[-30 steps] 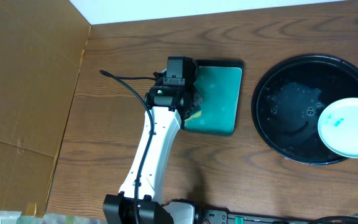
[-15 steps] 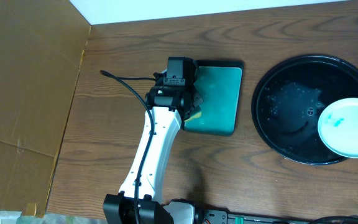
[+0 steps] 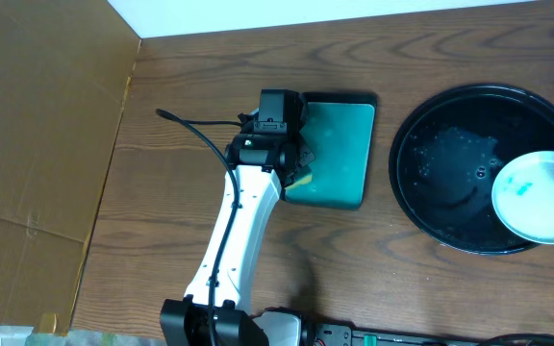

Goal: Clean dirty plates on tray and stack at the side
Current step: 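Move the right gripper to the last pale green plate and grip it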

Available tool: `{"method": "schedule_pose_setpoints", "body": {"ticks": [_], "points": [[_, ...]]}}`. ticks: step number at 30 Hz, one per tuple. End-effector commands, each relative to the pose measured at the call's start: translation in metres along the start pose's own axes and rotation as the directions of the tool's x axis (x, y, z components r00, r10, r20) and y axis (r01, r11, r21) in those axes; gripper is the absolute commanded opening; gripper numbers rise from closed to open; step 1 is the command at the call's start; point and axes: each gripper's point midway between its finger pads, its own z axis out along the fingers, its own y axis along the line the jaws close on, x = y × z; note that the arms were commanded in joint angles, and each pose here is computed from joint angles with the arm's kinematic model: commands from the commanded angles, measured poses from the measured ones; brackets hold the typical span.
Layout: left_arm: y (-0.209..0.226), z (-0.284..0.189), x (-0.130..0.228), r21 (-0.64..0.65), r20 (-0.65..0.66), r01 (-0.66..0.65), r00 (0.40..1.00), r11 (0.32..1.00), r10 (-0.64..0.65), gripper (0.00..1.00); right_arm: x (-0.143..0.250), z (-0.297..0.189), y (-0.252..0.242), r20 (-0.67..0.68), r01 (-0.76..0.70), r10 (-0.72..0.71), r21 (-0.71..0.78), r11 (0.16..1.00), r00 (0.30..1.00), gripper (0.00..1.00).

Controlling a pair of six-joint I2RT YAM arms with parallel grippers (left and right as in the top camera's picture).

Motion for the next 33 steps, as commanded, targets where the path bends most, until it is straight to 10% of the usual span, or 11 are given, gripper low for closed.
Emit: {"method": "schedule_pose_setpoints", "body": {"ticks": [1, 12, 20, 33], "points": [[0.003, 0.001, 0.001, -0.01, -0.001, 0.005, 1.0, 1.0, -0.005, 0.07, 0.01, 0.016, 0.001, -0.024, -0.01, 0.009, -0.016, 1.0, 1.0, 0.99], [0.002, 0.001, -0.001, -0.005, 0.006, 0.007, 1.0, 1.0, -0.007, 0.07, 0.017, 0.049, 0.012, -0.026, 0.038, -0.042, -0.122, 0.992, 0.999, 0.93], [0.002, 0.001, -0.001, -0.005, 0.005, 0.006, 1.0, 1.0, -0.006, 0.07, 0.016, 0.05, 0.012, -0.018, 0.048, -0.05, -0.127, 0.991, 0.999, 0.01], [0.0, 0.001, -0.003, 0.003, 0.016, 0.01, 1.0, 1.0, -0.01, 0.07, -0.015, 0.007, 0.061, 0.123, 0.271, -0.246, -0.285, 0.919, 0.962, 0.01]]}}
